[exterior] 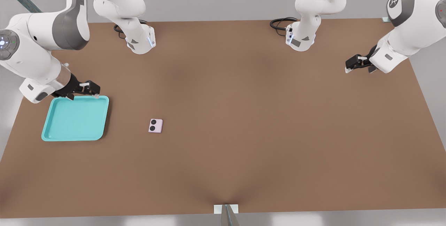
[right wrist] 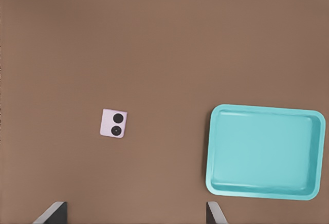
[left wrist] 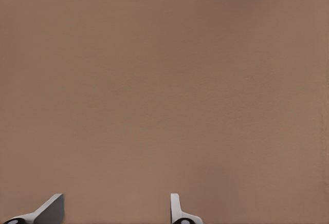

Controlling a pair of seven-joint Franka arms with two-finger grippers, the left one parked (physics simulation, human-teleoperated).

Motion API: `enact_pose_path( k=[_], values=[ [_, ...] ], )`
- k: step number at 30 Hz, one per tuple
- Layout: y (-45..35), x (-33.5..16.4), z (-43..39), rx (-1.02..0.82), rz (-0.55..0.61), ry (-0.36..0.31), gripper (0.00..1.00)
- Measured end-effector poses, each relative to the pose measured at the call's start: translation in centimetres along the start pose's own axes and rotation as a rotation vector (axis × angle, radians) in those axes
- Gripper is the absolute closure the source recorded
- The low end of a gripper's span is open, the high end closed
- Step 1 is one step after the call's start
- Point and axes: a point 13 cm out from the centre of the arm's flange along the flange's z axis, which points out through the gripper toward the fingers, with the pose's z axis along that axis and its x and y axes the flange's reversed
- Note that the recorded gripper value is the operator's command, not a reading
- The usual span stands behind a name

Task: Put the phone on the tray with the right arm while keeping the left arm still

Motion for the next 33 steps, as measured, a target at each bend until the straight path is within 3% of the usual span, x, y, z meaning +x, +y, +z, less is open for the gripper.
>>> enact_pose_path(
  k=[4, 9, 13, 21, 33],
  values=[
    [0.0, -0.9, 1.6, 0.002, 0.005, 0.011, 0.01],
    [8.9, -2.3, 17.1, -0.013, -0.123, 0.154, 0.0],
    [11.5, -1.4, 29.6, -0.026, -0.105, 0.204, 0.0],
    [12.8, -3.3, 42.4, -0.038, 0.003, 0.124, 0.0],
    [13.5, -0.8, 44.8, -0.064, 0.17, 0.042, 0.0]
  ],
)
